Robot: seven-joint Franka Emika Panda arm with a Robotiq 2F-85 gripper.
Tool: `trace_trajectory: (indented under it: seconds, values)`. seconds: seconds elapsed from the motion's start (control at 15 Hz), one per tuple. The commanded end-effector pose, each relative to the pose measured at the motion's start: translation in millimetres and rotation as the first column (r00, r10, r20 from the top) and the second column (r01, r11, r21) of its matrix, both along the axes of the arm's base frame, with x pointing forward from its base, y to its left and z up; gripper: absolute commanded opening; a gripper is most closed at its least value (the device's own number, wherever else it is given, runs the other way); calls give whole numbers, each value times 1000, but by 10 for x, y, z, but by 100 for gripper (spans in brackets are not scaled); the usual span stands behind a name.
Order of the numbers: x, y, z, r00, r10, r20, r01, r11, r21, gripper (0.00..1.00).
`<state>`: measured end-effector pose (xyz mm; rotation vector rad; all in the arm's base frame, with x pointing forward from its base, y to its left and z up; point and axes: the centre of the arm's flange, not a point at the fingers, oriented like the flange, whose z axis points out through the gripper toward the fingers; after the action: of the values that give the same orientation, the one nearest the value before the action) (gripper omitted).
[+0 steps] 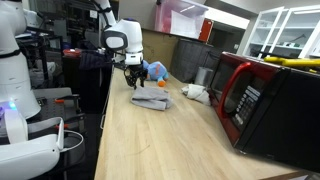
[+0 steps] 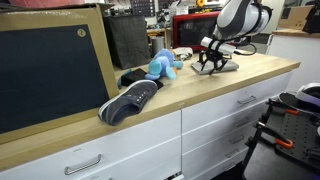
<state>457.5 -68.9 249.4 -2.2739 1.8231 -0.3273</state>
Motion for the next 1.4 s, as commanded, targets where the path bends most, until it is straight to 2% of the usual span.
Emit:
trace_trajectory:
  seconds: [0.0,0.13,0.2,0.33,0.53,1.0,1.2,1.33]
  values:
    - [110,162,-30,987,-158,37,156,986,55,20]
    - [119,136,-28,976,-210,59,205,975,81,5]
    - [119,116,-16,969,-237,69,230,969,93,1]
    - [79,2,26,952,-293,87,281,952,122,0]
    - [8,-283,120,913,-397,95,376,909,177,1]
    - [-187,-1036,563,777,-618,118,557,763,329,1]
    - [-375,-1310,743,742,-659,122,577,721,384,1]
    - [-539,-1453,832,731,-668,137,569,709,417,1]
